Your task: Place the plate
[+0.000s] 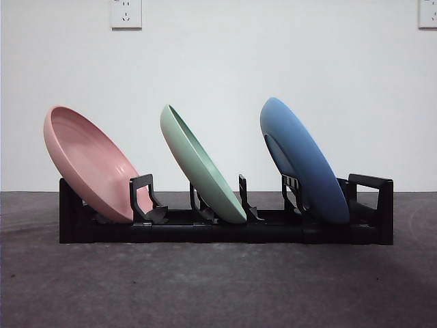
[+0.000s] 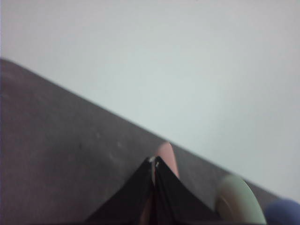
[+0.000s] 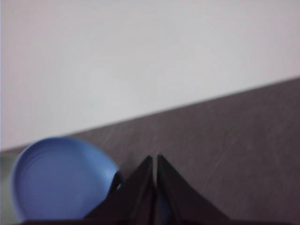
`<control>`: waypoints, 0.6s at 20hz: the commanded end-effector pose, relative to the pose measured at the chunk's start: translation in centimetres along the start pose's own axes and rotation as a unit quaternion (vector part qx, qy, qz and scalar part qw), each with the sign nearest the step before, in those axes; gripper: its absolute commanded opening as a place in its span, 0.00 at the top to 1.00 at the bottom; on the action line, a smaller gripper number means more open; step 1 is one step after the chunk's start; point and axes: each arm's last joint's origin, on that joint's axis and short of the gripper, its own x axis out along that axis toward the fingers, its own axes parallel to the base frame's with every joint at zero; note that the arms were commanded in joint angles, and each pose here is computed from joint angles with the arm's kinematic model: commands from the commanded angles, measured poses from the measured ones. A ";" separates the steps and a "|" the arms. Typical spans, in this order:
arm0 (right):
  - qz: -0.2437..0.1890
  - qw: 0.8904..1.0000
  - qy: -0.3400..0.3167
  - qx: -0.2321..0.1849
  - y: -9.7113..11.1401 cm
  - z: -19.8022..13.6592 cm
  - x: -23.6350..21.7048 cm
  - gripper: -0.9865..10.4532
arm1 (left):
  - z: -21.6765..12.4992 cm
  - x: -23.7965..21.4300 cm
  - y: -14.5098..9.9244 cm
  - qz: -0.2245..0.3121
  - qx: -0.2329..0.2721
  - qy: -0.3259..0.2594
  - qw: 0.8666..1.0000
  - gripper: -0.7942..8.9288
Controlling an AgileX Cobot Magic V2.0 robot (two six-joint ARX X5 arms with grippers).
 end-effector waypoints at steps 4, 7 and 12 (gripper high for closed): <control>0.039 0.992 0.120 0.003 1.6 3.4 0.8 0.90 | 3.1 0.1 -2.1 0.012 0.074 0.107 0.991 0.91; 0.062 0.983 0.172 -0.007 2.2 4.8 1.7 0.90 | 4.2 0.7 -2.9 0.011 0.102 0.158 0.982 0.91; 0.092 0.964 0.248 -0.029 2.9 6.3 3.2 0.90 | 5.3 1.8 -3.8 -0.008 0.121 0.262 0.958 0.91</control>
